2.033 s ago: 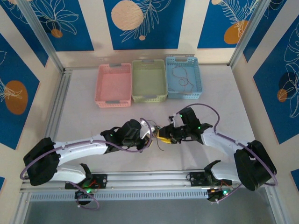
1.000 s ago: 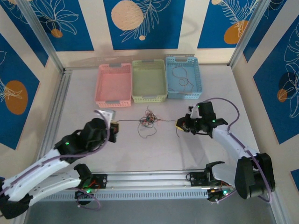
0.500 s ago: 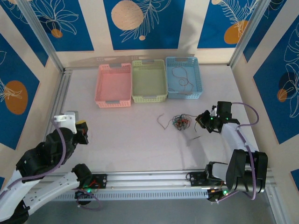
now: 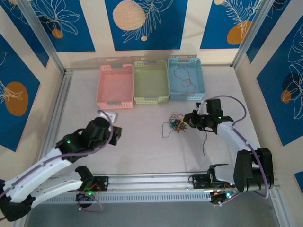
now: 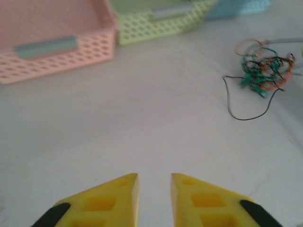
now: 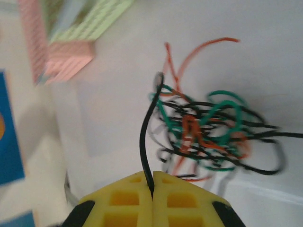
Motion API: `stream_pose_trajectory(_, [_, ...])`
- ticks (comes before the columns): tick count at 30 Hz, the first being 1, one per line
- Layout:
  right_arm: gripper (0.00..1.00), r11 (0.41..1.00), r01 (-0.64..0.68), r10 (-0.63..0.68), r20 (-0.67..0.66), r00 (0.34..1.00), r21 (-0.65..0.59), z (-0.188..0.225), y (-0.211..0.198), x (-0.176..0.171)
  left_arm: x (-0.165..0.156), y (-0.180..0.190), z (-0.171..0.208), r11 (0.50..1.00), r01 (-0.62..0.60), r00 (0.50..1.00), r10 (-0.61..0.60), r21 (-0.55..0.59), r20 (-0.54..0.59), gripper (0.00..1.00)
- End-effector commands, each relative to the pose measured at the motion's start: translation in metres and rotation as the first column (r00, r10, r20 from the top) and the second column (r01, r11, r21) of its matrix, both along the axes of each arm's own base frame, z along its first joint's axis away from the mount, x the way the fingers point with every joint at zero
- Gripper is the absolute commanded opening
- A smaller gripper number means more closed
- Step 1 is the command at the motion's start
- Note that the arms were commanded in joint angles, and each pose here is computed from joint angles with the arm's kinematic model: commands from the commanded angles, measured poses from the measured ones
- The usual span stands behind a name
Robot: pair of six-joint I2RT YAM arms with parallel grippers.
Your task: Untangle the cables
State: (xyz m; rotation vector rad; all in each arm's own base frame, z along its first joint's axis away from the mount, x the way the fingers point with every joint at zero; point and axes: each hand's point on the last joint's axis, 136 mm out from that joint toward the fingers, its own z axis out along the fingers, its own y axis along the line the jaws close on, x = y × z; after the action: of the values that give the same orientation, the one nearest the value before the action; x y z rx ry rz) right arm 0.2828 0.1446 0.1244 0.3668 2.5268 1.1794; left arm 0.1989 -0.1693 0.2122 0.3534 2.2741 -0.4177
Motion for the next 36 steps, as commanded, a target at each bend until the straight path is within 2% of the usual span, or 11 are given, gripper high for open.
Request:
stream_pose_trajectory(1, [0.0,0.963,-0.259,0.237,0.219,0.947,0.078,0.061,0.053,-0.013,0.001,-0.036,-0.003,0.989,0.114,0.993,-0.116,-0.093,-0.022,0.47])
stream_pose_trajectory(4, [0.0,0.931,-0.362,0.331,0.302,0.894,0.052,0.086,0.079,-0.025,0.002,-0.051,-0.013,0.982,0.146,0.987,-0.153,-0.123,-0.051,0.6])
stream_pose_trajectory(7, [0.0,0.94,-0.341,0.328,0.321,0.888,-0.019,0.085,0.081,-0.019,-0.002,-0.076,-0.024,0.956,0.22,0.968,-0.239,-0.194,-0.081,0.72])
stream_pose_trajectory(12, [0.0,0.965,-0.247,0.261,0.204,0.944,-0.09,0.046,0.065,0.0,-0.004,-0.112,-0.048,0.913,0.296,0.928,-0.345,-0.28,-0.143,0.76])
stream_pose_trajectory(15, [0.0,0.973,-0.211,0.225,0.172,0.959,-0.092,0.032,0.057,0.003,0.001,-0.127,-0.061,0.903,0.319,0.912,-0.375,-0.288,-0.165,0.77])
stream_pose_trajectory(20, [0.0,0.984,-0.138,0.148,0.087,0.985,-0.115,0.005,0.035,0.009,0.017,-0.144,-0.075,0.912,0.323,0.907,-0.374,-0.252,-0.193,0.75])
stream_pose_trajectory(25, [0.0,0.987,-0.131,0.135,0.033,0.99,-0.091,-0.012,0.028,0.007,0.037,-0.152,-0.083,0.939,0.277,0.926,-0.317,-0.202,-0.206,0.74])
stream_pose_trajectory(30, [0.0,0.988,-0.132,0.135,0.033,0.99,-0.084,-0.015,0.027,0.006,0.066,-0.138,-0.097,0.984,0.174,0.964,-0.18,-0.044,-0.195,0.74])
stream_pose_trajectory(36, [0.0,0.987,-0.134,0.137,0.031,0.99,-0.084,-0.016,0.027,0.004,0.088,-0.136,-0.105,0.984,0.153,0.977,-0.137,0.087,-0.165,0.75])
